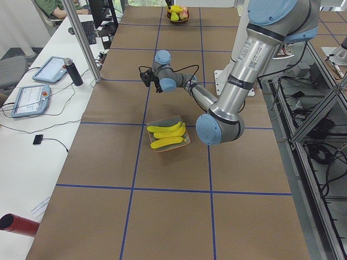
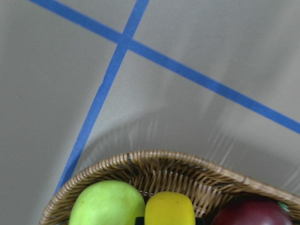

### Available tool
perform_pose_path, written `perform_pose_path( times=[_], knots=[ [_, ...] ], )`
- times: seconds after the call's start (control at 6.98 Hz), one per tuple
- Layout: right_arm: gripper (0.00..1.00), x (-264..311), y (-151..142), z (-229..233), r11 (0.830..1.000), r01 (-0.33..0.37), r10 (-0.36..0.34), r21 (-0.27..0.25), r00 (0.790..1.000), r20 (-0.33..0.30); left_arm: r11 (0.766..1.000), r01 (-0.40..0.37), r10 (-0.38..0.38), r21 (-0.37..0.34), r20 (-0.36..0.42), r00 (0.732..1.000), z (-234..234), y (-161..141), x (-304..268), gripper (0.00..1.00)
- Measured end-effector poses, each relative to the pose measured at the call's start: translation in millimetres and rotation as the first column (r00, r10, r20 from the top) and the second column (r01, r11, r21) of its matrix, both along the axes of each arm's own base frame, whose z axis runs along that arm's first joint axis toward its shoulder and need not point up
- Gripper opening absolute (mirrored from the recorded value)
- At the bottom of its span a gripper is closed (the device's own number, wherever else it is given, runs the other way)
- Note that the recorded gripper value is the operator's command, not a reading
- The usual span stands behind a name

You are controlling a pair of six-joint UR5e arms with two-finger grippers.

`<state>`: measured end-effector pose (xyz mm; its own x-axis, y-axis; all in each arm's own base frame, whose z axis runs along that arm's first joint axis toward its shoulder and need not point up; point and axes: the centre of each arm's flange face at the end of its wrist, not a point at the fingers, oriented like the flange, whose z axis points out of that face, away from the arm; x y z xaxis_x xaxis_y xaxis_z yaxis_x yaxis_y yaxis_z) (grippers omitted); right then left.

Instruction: Transfer all bananas from basket to plate

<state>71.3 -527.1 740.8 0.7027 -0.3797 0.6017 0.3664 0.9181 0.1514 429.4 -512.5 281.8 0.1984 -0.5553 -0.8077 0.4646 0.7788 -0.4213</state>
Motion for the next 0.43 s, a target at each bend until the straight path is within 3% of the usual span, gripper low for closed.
perform_pose_path(
  times=[0.29,0.43],
  knots=[
    [0.0,40.8,3.9,-11.2,0.997,-0.08,0.08,0.012,0.997,0.008,1.0,-0.001,0.001,0.0,-0.001,1.0,-0.6,0.7,0.3,1.0],
    [0.0,57.3,2.7,-26.8,0.992,-0.129,0.129,0.011,0.991,0.048,1.0,-0.001,0.001,0.004,-0.002,1.0,-1.4,1.0,0.4,1.0]
  ],
)
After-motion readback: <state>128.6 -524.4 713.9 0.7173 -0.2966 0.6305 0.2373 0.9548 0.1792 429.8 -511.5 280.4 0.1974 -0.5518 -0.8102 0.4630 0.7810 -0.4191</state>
